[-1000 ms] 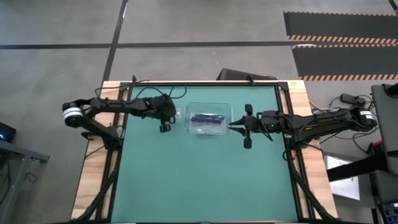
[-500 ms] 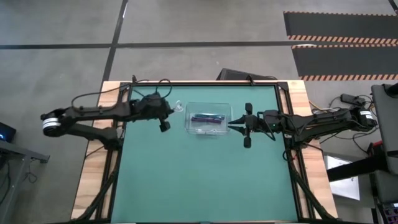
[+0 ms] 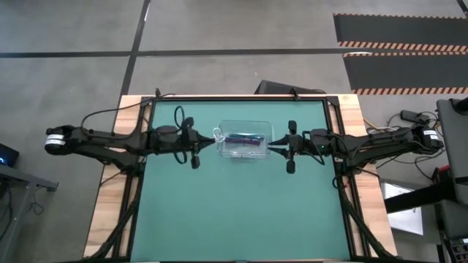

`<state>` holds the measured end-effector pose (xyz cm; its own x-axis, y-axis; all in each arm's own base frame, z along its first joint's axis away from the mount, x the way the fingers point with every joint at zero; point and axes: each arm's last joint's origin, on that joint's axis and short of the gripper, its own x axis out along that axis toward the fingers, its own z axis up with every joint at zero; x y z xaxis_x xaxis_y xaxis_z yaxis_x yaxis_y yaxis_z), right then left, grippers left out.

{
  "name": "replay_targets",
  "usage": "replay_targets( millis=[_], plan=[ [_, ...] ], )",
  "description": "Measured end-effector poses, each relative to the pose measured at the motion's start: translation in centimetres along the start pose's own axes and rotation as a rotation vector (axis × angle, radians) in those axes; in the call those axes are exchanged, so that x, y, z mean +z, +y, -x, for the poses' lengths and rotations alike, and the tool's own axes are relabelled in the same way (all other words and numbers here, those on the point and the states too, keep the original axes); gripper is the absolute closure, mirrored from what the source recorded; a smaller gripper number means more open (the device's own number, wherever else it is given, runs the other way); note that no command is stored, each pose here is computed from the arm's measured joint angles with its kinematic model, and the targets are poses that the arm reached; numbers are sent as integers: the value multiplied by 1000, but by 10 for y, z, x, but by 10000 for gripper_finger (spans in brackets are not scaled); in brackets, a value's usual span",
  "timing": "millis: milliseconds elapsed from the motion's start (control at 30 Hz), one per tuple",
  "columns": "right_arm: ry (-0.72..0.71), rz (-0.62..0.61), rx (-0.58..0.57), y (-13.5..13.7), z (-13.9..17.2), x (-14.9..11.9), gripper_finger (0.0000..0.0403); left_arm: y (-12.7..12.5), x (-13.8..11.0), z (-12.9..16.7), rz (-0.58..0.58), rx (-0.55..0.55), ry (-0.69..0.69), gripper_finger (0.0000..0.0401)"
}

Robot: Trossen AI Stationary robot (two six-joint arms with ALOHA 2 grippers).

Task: Pick and place USB-C Cables
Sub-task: Put the white charger cable into the transparent container

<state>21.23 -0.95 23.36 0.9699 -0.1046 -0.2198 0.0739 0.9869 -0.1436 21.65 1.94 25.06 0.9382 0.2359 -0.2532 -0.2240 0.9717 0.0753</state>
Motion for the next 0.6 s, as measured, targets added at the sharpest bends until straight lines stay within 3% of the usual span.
replay_targets(
  millis=[133,300,400,600],
  plan=[
    [0,0,0,0,0,0,344,-10,8,-1,12,-20,-102,401],
    [-13,0,-2,0,0,1,344,-8,21,-2,111,138,-241,401],
    [-20,0,-3,0,0,1,344,-5,23,-2,120,204,-265,401],
    [-18,-1,-2,0,0,1,344,-4,22,-3,127,214,-257,401]
  ],
)
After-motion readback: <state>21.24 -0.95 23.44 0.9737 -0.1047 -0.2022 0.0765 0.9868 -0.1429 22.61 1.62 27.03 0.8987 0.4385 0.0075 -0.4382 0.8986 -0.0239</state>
